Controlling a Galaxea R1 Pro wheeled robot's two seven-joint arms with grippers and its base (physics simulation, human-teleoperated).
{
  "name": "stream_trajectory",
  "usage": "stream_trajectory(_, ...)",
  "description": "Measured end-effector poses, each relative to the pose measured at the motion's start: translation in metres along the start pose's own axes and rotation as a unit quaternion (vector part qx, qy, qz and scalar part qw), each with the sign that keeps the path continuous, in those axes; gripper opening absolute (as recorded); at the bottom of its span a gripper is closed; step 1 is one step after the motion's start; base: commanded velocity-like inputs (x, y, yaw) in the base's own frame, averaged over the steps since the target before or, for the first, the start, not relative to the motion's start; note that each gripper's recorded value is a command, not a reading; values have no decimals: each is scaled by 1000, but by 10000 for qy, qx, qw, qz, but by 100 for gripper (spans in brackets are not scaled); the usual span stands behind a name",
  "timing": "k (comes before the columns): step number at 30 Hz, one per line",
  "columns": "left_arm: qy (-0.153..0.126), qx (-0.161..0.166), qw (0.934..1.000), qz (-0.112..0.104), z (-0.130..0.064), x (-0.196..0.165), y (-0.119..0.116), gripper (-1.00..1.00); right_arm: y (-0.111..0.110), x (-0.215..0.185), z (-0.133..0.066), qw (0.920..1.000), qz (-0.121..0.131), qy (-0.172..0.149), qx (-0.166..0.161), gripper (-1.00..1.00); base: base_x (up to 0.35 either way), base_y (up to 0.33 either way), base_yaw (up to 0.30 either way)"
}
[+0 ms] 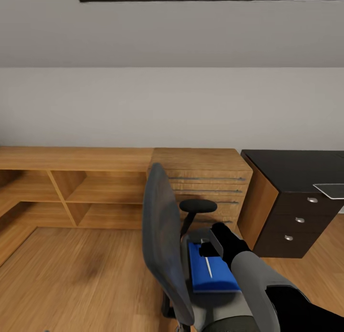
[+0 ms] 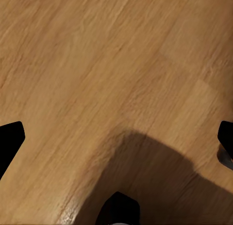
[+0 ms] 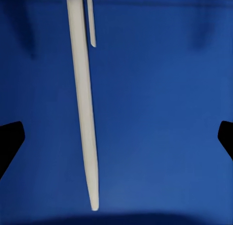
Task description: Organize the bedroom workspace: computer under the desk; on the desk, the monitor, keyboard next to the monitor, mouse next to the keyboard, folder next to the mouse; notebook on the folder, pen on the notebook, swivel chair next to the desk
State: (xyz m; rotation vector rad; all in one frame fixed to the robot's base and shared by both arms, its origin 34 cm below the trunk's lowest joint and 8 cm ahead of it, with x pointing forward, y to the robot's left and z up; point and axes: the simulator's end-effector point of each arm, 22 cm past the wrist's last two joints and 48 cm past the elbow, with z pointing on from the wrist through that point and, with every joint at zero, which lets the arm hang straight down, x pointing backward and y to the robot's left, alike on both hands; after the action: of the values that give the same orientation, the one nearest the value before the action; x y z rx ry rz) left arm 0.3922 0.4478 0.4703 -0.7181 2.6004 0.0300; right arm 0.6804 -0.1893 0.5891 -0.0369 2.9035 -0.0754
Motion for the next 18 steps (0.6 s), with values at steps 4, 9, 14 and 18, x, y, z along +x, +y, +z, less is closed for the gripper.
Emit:
stream_trajectory(4, 1, -1, 10000, 2, 3, 2, 1, 100, 0, 1, 4, 10000, 3, -2, -4, 100, 0, 0, 0)
stream_trajectory(9, 3, 0, 10000, 2, 3, 2, 1, 100, 1, 1, 4, 10000, 2, 0, -10, 100, 0, 0, 0)
stream_trajectory(14, -4, -4, 10000, 5, 7, 4, 2, 100, 2, 3, 7, 10000, 0, 4, -12, 100, 0, 0, 0)
stream_trajectory(18, -6, -4, 10000, 6, 11, 6, 3, 100, 2, 5, 13, 10000, 0, 4, -13, 100, 0, 0, 0)
